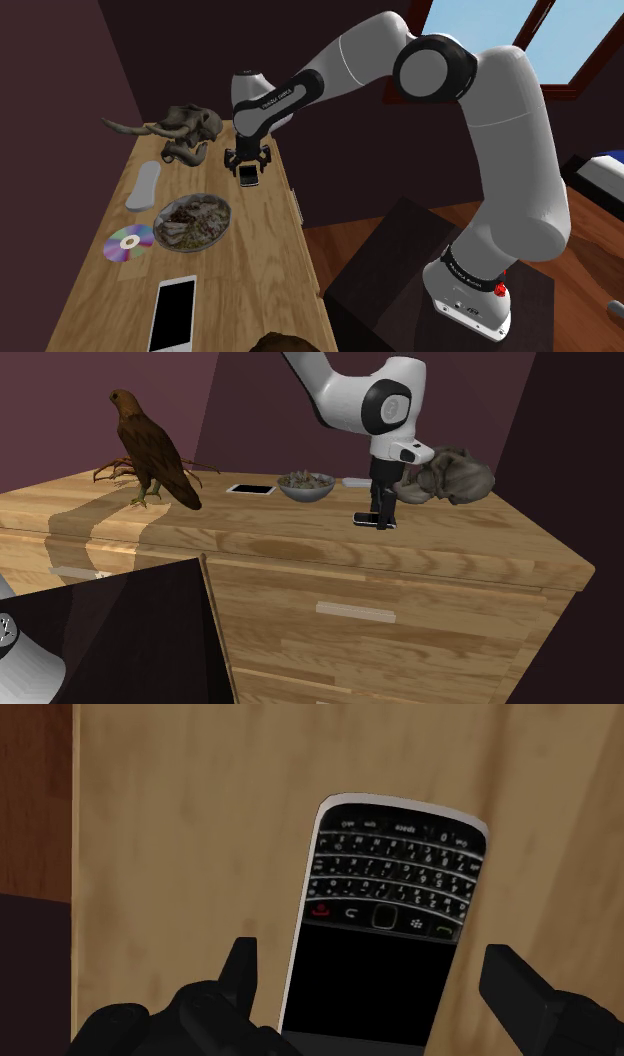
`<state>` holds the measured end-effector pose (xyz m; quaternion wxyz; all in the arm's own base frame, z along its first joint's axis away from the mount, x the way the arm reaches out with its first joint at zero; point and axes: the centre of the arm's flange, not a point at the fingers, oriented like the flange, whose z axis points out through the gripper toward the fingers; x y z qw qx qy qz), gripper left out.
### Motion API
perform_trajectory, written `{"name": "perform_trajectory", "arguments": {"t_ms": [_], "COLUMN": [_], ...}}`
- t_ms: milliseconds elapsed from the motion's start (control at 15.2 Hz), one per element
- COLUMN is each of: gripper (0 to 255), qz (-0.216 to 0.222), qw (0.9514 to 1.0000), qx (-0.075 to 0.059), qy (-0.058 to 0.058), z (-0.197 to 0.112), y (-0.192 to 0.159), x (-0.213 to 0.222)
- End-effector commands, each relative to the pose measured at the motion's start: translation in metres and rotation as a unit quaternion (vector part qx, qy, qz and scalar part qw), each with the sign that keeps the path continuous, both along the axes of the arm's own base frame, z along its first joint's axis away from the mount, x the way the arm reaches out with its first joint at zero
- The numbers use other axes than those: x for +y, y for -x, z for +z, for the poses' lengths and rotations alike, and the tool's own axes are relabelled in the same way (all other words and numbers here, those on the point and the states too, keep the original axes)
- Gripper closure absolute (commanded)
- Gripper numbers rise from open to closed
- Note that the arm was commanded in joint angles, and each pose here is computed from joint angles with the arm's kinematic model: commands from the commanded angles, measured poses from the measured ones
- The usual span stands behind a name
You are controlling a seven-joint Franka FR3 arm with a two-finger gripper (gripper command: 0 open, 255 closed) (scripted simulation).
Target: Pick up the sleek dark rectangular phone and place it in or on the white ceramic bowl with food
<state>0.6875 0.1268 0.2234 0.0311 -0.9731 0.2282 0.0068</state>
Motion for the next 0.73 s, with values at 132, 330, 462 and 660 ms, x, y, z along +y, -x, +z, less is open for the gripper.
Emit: {"name": "perform_trajectory", "arguments": {"t_ms": [132, 330, 462, 660], "gripper": [0, 255, 255, 255], "qz": [0.0, 0.0, 0.0, 0.0], "qw": [1.0, 1.0, 1.0, 1.0], "qx": [0.0, 0.0, 0.0, 0.0], "qy": [0.0, 0.0, 0.0, 0.0], "z": [-0.0009, -0.0009, -0.0006, -0.0008], "y": [-0.0002, -0.0001, 0.0, 0.0001], "x": [-0.0001, -0.0001, -0.0002, -0.0003]}}
